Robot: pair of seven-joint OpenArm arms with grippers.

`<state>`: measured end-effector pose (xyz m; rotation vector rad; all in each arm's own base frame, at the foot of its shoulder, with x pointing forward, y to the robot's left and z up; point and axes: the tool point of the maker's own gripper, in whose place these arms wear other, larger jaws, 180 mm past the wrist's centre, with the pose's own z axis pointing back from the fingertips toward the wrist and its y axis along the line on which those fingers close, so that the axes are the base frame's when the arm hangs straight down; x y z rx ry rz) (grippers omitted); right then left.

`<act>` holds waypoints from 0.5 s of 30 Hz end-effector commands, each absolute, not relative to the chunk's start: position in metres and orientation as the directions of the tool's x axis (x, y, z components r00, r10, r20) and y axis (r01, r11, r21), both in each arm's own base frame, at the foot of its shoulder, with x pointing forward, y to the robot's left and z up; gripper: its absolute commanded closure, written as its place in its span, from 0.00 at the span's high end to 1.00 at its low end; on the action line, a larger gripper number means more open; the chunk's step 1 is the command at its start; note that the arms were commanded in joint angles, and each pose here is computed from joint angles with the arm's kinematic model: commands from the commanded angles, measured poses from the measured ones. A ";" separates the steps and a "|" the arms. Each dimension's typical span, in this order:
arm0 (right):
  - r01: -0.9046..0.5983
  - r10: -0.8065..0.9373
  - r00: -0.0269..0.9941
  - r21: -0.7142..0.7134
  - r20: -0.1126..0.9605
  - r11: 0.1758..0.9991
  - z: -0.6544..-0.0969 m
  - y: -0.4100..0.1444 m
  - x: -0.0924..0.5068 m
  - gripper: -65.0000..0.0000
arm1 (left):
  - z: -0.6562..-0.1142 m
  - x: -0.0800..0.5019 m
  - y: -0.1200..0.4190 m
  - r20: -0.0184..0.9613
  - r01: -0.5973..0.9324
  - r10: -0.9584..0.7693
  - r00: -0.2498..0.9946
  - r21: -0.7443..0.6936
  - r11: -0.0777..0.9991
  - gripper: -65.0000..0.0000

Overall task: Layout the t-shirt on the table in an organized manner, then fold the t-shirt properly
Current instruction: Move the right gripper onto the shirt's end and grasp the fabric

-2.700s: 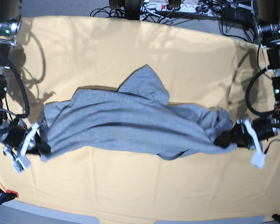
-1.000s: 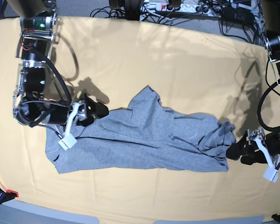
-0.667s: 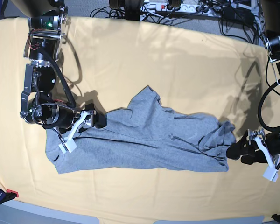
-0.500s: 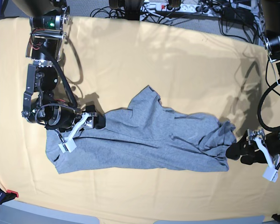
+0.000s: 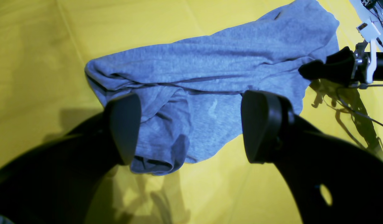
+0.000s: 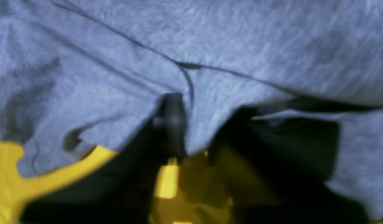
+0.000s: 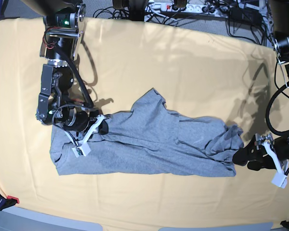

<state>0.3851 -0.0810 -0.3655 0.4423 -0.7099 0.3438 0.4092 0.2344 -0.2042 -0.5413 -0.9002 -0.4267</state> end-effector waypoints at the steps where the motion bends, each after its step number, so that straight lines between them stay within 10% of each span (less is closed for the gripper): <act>1: -0.478 0.165 0.668 0.248 0.726 0.842 -0.345 -0.080 0.398 0.00 | -0.180 0.415 0.238 0.859 0.573 -0.112 0.499 -0.230 0.787 0.76; 8: -0.613 0.210 0.626 0.308 0.751 0.728 -0.315 -0.057 0.393 0.00 | -0.180 0.415 0.237 0.859 0.573 -0.112 0.499 -0.231 0.787 0.76; 12: -0.629 0.191 0.615 0.329 0.765 0.705 -0.302 -0.057 0.396 0.35 | -0.180 0.415 0.237 0.859 0.573 -0.112 0.499 -0.230 0.787 0.76; 15: -0.622 0.192 0.620 0.327 0.761 0.711 -0.303 -0.060 0.396 0.42 | -0.180 0.415 0.238 0.859 0.572 -0.112 0.500 -0.230 0.787 0.76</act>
